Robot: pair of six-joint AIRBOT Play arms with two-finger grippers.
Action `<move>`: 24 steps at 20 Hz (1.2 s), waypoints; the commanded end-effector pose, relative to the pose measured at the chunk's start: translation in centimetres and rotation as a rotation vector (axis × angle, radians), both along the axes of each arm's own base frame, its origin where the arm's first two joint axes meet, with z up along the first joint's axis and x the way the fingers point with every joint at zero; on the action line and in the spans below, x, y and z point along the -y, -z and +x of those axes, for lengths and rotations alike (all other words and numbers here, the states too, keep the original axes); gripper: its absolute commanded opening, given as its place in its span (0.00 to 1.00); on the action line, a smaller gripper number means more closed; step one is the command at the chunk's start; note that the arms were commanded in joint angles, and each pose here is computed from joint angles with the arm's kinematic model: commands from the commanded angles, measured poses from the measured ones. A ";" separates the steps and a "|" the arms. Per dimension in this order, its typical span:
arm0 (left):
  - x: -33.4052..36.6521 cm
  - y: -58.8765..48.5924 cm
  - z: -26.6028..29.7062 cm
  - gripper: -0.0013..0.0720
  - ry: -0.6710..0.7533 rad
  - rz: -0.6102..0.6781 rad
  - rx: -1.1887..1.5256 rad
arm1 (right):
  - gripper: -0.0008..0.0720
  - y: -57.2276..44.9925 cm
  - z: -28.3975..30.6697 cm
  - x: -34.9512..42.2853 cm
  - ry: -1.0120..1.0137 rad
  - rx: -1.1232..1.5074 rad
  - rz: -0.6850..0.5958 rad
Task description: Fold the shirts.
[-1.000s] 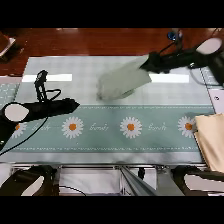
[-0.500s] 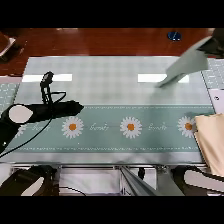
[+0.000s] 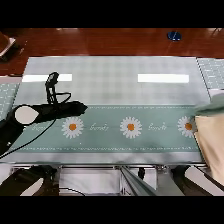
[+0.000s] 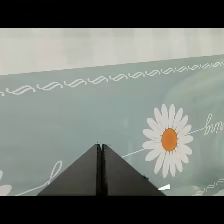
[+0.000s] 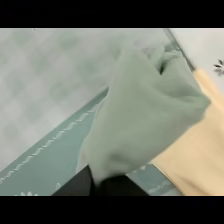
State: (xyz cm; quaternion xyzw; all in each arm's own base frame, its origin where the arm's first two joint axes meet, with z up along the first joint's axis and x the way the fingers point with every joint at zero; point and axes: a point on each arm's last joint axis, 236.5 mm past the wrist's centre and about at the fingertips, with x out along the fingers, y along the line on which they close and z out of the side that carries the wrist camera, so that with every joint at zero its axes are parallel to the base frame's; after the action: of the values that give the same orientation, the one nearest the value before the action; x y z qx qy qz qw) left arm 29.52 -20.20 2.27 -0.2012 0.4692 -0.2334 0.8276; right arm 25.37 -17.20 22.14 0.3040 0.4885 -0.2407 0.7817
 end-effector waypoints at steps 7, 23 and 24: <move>0.3 2.3 0.5 0.04 -0.010 0.016 -0.048 | 0.16 9.9 -21.2 2.0 0.585 -0.456 -0.012; -5.6 -20.4 13.5 0.04 -0.097 -0.016 0.410 | 0.04 1.7 19.1 -19.6 -0.622 0.559 0.044; -4.4 -18.0 12.8 0.04 -0.038 0.046 0.366 | 0.04 5.3 19.6 -22.3 -0.732 0.453 -0.030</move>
State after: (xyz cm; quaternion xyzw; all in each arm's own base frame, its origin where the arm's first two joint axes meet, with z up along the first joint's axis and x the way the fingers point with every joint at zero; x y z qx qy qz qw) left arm 42.98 -13.40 20.53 -0.2063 0.2845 -0.2048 0.9135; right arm 40.84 -3.97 20.15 0.2807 0.3543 0.0430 0.8910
